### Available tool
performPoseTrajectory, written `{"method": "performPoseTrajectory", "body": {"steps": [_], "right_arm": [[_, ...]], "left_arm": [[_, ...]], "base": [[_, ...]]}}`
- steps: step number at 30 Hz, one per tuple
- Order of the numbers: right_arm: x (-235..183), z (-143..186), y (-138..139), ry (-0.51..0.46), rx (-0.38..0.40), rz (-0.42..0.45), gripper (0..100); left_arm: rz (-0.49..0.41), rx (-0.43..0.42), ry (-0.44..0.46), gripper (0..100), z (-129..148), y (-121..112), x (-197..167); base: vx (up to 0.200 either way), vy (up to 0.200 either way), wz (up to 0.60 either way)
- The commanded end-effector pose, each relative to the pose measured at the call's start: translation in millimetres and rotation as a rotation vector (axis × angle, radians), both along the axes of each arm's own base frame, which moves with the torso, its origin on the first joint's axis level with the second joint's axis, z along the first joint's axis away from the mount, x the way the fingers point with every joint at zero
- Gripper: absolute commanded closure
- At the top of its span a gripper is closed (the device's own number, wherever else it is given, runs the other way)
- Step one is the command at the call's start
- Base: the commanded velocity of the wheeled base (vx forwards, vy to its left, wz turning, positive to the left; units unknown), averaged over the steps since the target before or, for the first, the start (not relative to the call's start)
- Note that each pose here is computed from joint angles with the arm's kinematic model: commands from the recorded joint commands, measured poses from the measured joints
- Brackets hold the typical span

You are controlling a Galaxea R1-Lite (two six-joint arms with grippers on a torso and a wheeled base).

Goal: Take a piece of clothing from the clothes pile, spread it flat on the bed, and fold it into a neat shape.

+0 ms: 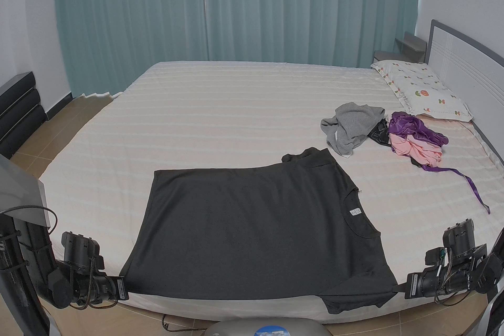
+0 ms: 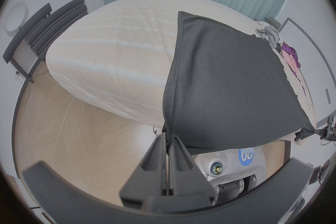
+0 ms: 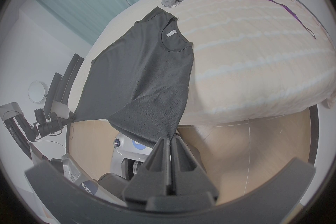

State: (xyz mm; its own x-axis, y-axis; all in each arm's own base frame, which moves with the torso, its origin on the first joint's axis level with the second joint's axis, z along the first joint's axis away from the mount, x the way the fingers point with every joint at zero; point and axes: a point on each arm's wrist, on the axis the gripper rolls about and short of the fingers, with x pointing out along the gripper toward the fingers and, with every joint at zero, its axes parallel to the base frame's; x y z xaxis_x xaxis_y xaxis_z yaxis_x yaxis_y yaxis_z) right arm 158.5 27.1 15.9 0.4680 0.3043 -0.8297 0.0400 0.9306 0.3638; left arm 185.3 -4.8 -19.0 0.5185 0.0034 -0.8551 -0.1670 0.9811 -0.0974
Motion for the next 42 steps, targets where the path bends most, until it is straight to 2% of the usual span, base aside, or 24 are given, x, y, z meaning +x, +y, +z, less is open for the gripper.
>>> {"method": "performPoseTrajectory", "body": {"steps": [1,9,15,22,29,34,36,37,39,40,42], "right_arm": [[-11.3,8.0,-1.6,-0.009,-0.005,0.003,100],[-25.4,12.2,-4.3,0.040,-0.026,0.031,100],[-28.5,12.0,-4.2,0.057,-0.038,0.044,100],[-32.4,12.2,-4.9,0.071,-0.053,0.065,100],[-24.6,23.6,-4.5,-0.022,-0.036,0.049,100],[-2.8,35.2,-4.7,-0.102,-0.025,0.027,100],[-2.8,35.2,-4.7,-0.102,-0.025,0.027,100],[9.7,38.6,-3.6,-0.125,-0.023,0.025,100],[13.9,39.4,-3.2,-0.131,-0.022,0.025,100],[23.5,41.8,-2.2,-0.147,-0.021,0.022,100],[24.3,42.1,-2.0,-0.149,-0.020,0.023,100]], "left_arm": [[-0.025,0.013,0.029,100,3.0,-0.7,-8.2],[-0.060,0.032,0.076,100,10.4,-0.9,-18.5],[-0.122,0.064,0.132,100,18.0,-0.4,-31.3],[-0.130,0.068,0.126,100,21.6,-0.3,-33.6],[-0.113,0.057,0.071,100,25.3,-0.6,-23.2],[0.007,-0.016,-0.030,100,32.9,-1.7,0.9],[0.007,-0.016,-0.030,100,32.9,-1.7,0.9],[0.063,-0.062,-0.103,100,39.2,-3.4,14.5],[0.082,-0.074,-0.128,100,41.4,-3.6,18.7],[0.114,-0.100,-0.172,100,45.2,-3.9,27.0],[0.116,-0.102,-0.177,100,45.6,-3.9,28.0]], "base": [[0.000,0.000,0.00],[0.000,0.000,0.00],[0.000,0.000,0.00],[0.000,0.000,0.00],[0.000,0.000,0.00],[0.000,0.000,0.00],[0.000,0.000,0.00],[0.000,0.000,0.00],[0.000,0.000,0.00],[0.000,0.000,0.00],[0.000,0.000,0.00]]}}
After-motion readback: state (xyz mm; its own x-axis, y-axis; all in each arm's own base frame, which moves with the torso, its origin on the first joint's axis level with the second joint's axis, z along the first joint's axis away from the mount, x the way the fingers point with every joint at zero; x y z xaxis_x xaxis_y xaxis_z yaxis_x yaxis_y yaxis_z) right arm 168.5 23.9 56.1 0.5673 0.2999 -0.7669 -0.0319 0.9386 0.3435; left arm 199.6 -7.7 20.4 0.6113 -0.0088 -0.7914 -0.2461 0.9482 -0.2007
